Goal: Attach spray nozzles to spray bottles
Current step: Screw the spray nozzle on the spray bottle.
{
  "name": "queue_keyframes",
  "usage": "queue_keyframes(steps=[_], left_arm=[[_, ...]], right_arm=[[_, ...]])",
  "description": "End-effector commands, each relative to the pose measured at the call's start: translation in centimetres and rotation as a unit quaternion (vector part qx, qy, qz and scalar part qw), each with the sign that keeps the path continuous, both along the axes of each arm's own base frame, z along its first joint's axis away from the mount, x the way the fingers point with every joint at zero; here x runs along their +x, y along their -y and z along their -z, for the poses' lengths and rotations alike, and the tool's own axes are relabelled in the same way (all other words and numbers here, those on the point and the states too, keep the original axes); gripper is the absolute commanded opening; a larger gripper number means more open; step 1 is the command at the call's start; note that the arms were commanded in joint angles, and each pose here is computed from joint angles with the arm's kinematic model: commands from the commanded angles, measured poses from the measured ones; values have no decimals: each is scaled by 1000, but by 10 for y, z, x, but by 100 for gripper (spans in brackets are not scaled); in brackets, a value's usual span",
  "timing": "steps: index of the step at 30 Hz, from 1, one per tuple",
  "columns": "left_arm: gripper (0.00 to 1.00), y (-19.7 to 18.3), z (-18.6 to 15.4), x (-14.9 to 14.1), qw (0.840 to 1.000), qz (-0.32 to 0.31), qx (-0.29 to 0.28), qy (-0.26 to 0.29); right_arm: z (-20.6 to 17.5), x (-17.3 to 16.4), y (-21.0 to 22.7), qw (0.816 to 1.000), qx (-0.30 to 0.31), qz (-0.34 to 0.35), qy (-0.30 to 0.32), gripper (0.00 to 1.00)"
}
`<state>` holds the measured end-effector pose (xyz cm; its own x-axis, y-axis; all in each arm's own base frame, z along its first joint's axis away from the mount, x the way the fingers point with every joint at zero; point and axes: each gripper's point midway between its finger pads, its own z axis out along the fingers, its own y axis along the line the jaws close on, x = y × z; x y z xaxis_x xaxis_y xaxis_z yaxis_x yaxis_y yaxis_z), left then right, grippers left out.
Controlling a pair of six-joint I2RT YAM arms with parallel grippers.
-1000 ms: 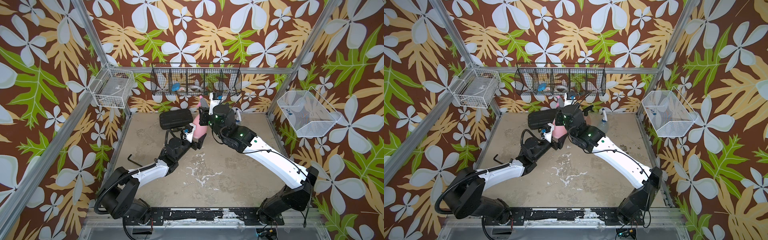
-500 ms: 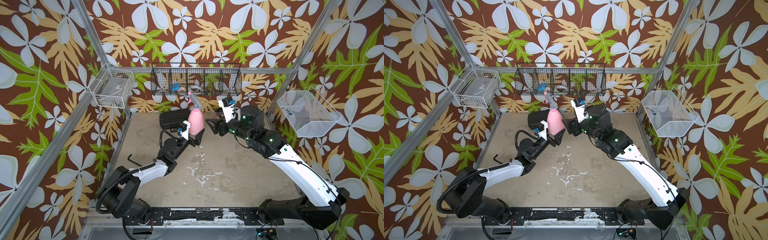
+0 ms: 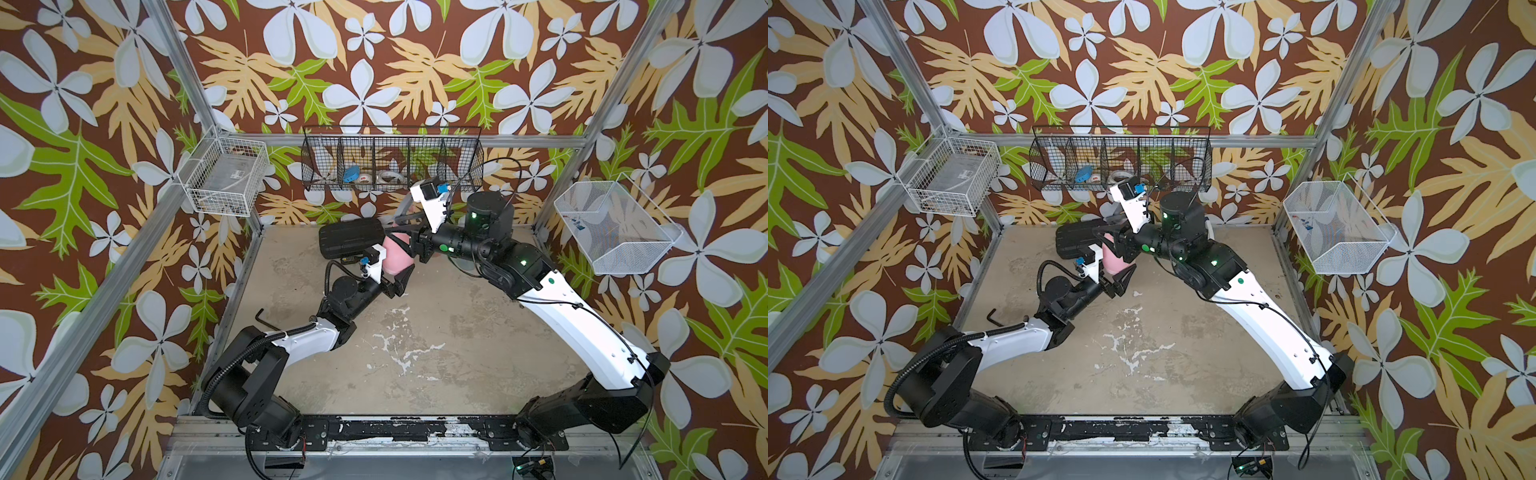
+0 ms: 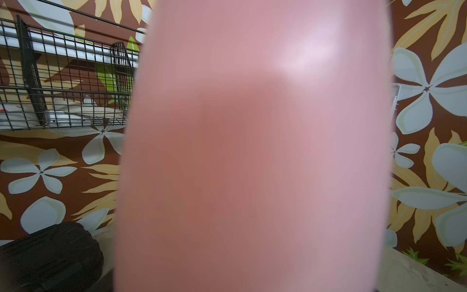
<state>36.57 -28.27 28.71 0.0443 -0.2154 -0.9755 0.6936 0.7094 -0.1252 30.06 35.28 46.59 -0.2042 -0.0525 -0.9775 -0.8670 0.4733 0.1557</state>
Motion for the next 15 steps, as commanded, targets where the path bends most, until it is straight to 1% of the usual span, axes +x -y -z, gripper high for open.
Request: queue_keyframes(steps=[1, 4, 7, 8, 10, 12, 15], left_arm=[[46, 2, -13, -2, 1000, 11, -20, 13], [46, 3, -13, -2, 1000, 14, -21, 11], [46, 4, -12, -6, 1000, 21, -15, 14], [47, 5, -11, -8, 999, 27, -9, 17], [47, 8, -8, -13, 998, 51, -1, 20], [47, 13, -6, -21, 996, 88, 4, 20], [49, 21, -6, -39, 987, 158, 12, 27]], right_arm=[[4, -8, -15, 1000, -8, -17, -8, 42], [7, -9, -21, 1000, -15, -15, -11, 41], [1, -3, -5, 999, -33, 25, 13, 41], [-3, -3, 3, 998, -37, 34, 24, 45], [-16, -1, 26, 997, -29, 51, 43, 61], [-28, 4, 50, 997, -6, 55, 50, 72], [-34, 16, 80, 998, 19, 47, 48, 85]])
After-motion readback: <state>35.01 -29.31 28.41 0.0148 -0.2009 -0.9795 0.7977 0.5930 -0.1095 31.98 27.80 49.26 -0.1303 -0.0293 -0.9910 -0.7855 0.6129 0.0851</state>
